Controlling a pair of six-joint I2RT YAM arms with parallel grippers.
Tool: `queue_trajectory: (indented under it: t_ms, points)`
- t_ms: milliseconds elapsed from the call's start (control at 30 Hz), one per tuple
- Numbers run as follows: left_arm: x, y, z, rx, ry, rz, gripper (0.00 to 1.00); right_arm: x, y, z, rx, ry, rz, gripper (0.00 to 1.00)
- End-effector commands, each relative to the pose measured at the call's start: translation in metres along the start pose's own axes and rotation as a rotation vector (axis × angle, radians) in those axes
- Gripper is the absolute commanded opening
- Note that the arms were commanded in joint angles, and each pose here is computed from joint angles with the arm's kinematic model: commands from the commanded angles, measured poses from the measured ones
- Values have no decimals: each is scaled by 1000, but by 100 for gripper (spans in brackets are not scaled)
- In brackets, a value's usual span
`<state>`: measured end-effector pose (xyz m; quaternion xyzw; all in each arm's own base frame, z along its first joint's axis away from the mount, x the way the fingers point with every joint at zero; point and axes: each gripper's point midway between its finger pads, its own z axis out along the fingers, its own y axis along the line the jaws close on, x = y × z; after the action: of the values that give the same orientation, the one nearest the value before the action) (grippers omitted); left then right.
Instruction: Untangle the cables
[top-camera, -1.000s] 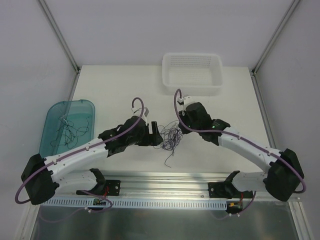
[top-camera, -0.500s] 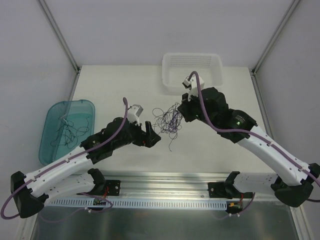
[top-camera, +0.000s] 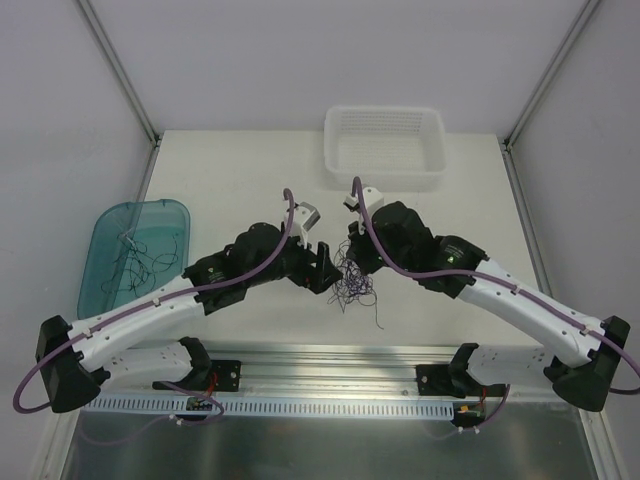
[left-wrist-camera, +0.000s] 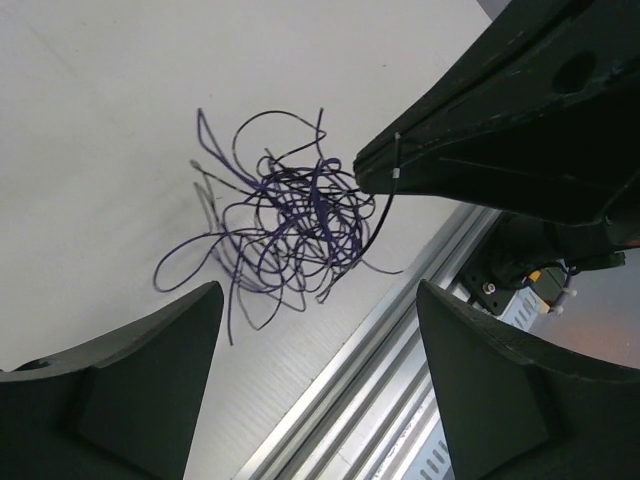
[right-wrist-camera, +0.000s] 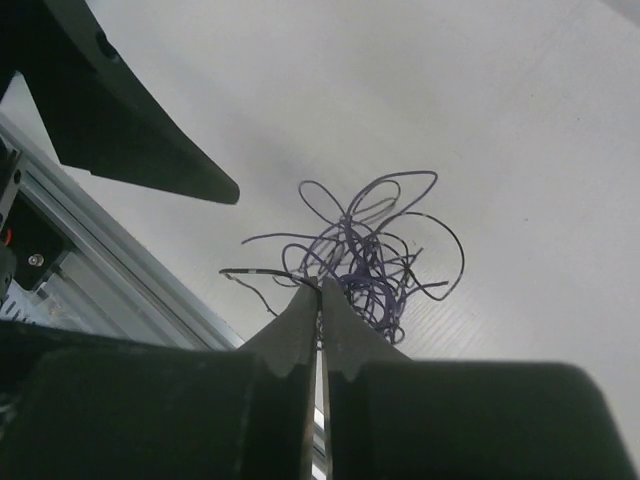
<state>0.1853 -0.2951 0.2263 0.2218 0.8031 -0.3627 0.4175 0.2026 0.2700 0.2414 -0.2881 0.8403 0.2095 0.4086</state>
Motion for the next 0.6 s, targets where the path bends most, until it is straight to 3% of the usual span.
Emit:
queue_trajectory:
  t_ms: [0, 133, 267, 300, 400, 433, 533, 567]
  points:
    - [-19, -30, 6, 93, -58, 59, 78, -12, 9, -7, -41, -65, 41, 1]
    - [-14, -28, 16, 58, -50, 58, 69, -7, 13, -5, -62, -63, 41, 1]
    - [-13, -25, 21, 30, -56, 53, 18, 1, 14, 0, -61, -60, 76, 1]
    - [-15, -25, 20, 27, -62, 48, 0, 2, 11, -1, -49, -67, 88, 1]
    - [-22, -24, 12, 13, -99, 32, 0, 19, -6, 7, 42, -59, 147, 7]
    - [-27, -22, 9, 0, -117, 23, 0, 24, -11, 8, 69, -58, 164, 19]
    - [-34, -22, 1, -6, -145, 8, 0, 40, -15, 12, 87, -59, 224, 37]
    - [-37, -22, -2, -11, -156, 1, 0, 48, -14, 17, 75, -57, 233, 48]
